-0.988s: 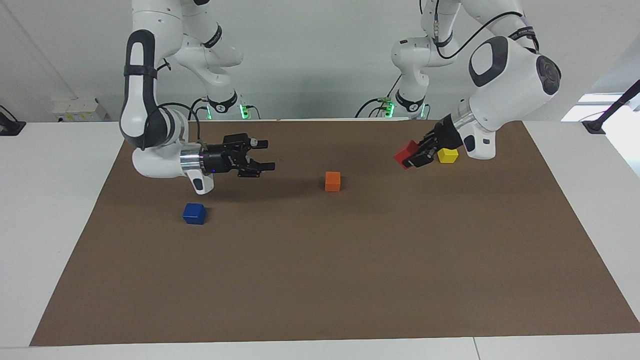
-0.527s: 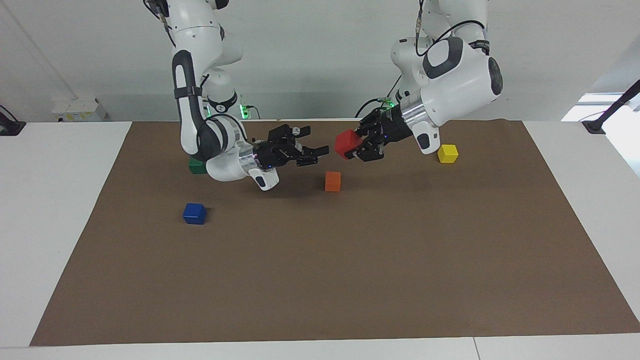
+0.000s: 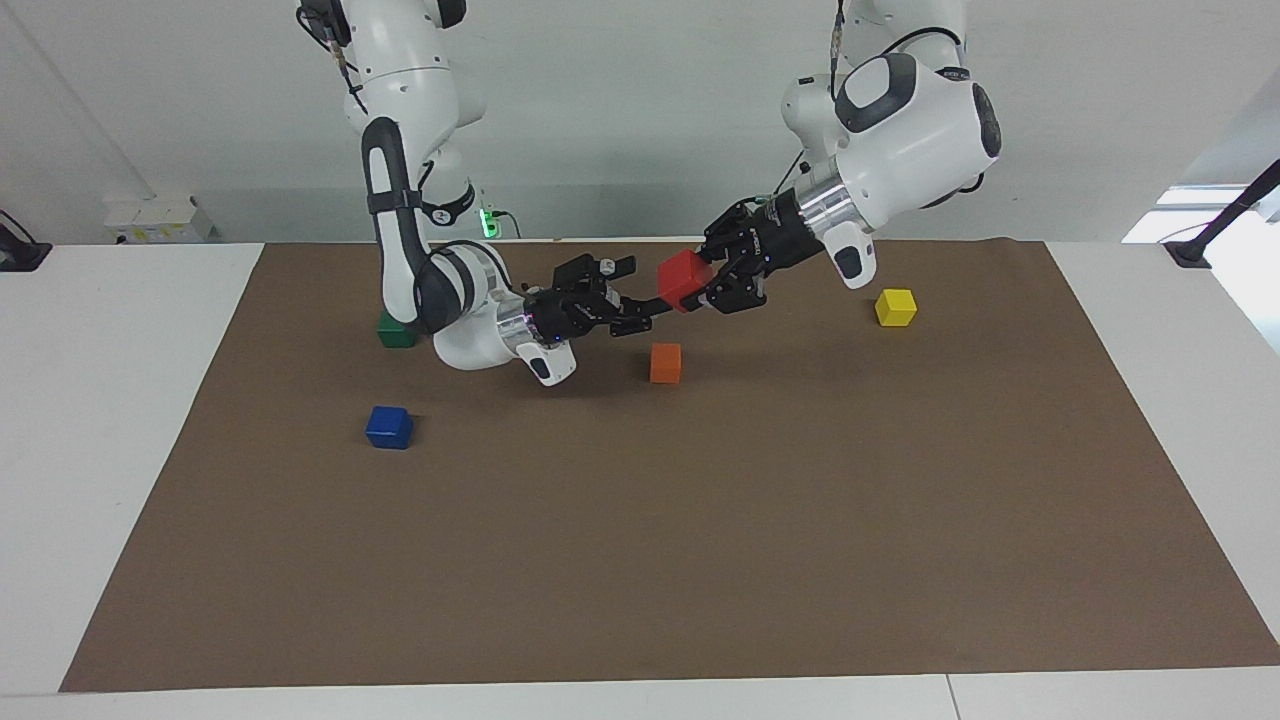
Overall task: Transfer red block to right arm and stack on blue block
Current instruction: 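Lift the red cube with the left gripper while the right gripper advances, then bring the red cube toward the right gripper and grasp it there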
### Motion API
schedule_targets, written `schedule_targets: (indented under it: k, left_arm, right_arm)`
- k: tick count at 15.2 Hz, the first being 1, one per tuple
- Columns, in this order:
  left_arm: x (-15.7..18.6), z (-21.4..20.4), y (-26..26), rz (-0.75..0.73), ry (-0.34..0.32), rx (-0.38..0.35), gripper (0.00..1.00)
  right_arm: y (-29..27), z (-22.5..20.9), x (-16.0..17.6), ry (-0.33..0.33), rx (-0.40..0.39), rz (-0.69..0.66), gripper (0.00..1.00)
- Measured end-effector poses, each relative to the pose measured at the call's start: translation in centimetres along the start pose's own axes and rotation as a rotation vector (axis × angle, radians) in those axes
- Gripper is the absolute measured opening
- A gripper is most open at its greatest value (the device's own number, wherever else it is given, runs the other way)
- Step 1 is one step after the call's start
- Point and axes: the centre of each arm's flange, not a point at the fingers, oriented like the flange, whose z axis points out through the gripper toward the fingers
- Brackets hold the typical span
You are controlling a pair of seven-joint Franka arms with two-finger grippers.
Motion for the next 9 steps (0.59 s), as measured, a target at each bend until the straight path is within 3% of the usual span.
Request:
schedule_targets:
  k: [4,9]
  left_arm:
    - [-1.2,4.3,-1.8,0.000,0.013,-0.019,0.54]
    - [-0.6,4.6,-2.5,-0.010,0.026,-0.034,0.54]
  right_arm:
    - [0.4,0.5,-0.2,0.003,-0.002,0.005,1.00]
    - [0.5,0.7,-0.1,0.004,-0.004,0.004,1.00]
